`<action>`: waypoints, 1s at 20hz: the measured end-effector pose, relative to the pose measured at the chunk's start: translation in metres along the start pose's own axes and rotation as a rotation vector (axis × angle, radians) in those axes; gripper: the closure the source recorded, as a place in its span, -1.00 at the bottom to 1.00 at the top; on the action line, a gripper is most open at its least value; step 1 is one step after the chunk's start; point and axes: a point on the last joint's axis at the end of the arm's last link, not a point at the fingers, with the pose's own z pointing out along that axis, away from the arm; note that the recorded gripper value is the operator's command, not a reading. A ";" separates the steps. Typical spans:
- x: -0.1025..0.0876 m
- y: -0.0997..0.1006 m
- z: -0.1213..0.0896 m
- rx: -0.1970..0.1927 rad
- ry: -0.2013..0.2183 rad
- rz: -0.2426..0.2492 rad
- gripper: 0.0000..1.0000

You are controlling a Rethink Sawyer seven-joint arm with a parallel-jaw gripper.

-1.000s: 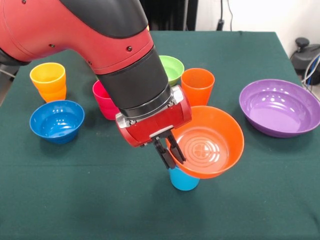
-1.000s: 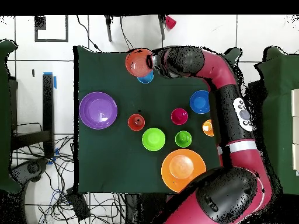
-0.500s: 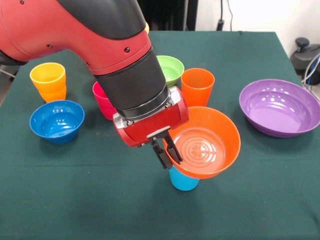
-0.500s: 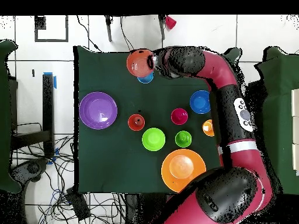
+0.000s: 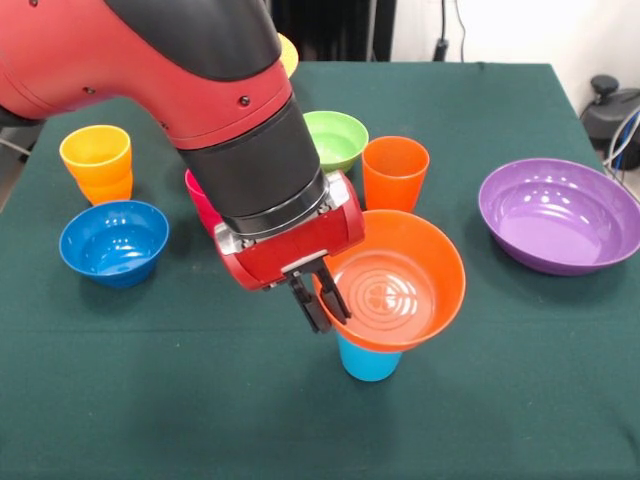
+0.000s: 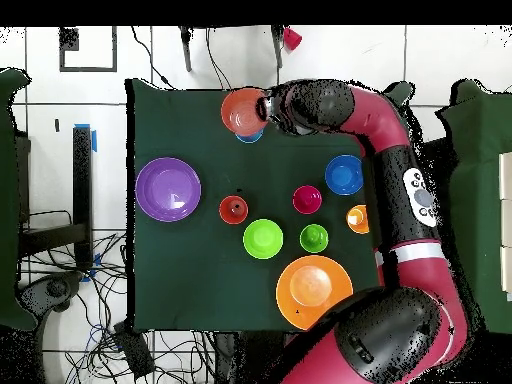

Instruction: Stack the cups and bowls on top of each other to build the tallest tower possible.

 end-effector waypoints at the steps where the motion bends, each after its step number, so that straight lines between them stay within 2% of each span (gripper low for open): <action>1: -0.001 -0.001 -0.001 0.002 0.000 0.000 1.00; 8: -0.005 -0.004 -0.006 0.010 0.021 0.001 1.00; 12: -0.006 -0.003 -0.005 0.019 0.052 -0.003 1.00; 20: -0.007 0.000 -0.006 0.034 0.061 -0.016 1.00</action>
